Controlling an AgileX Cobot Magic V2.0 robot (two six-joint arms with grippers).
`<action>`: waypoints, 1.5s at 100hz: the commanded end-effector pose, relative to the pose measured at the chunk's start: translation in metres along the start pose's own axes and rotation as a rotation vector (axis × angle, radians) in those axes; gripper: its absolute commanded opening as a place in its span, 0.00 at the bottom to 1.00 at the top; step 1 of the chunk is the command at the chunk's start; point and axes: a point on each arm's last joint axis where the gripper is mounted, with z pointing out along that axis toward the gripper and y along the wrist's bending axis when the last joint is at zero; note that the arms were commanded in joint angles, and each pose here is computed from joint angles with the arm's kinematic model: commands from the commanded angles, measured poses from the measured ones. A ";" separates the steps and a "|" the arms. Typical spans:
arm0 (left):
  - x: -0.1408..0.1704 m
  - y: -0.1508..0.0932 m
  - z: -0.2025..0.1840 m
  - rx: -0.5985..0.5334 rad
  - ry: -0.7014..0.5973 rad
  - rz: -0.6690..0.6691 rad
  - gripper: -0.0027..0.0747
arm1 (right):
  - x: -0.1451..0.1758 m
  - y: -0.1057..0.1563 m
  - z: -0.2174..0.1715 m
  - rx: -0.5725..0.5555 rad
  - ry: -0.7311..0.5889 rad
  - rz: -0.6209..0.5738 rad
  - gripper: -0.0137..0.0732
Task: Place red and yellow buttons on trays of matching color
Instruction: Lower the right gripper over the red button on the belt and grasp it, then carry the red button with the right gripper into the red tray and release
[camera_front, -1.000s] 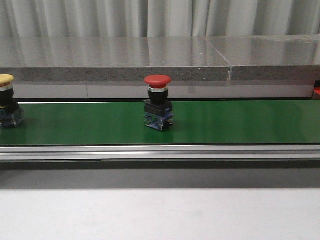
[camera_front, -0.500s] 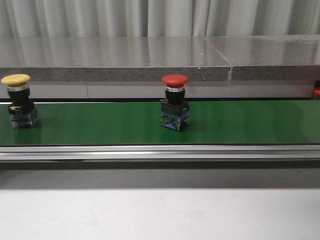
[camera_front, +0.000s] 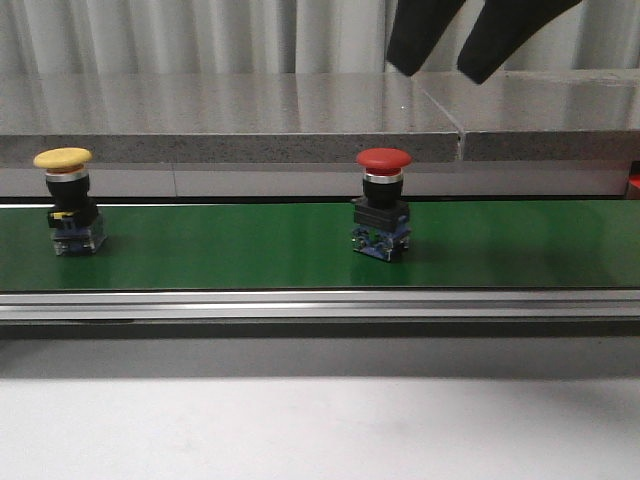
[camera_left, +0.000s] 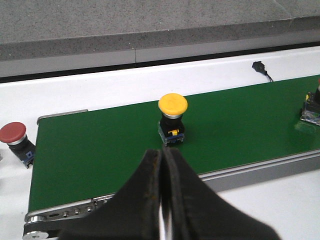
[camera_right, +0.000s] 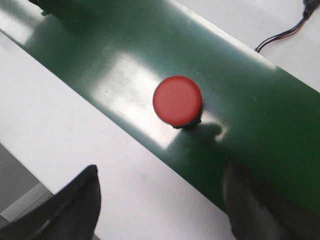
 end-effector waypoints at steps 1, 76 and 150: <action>-0.013 0.000 -0.004 0.001 -0.088 -0.020 0.01 | -0.016 0.001 -0.007 -0.012 -0.077 -0.014 0.76; -0.013 0.000 -0.004 0.001 -0.088 -0.020 0.01 | -0.024 -0.022 0.058 0.054 0.043 -0.021 0.41; -0.013 0.000 -0.004 0.001 -0.088 -0.020 0.01 | 0.006 -0.106 -0.049 0.236 -0.107 0.304 0.16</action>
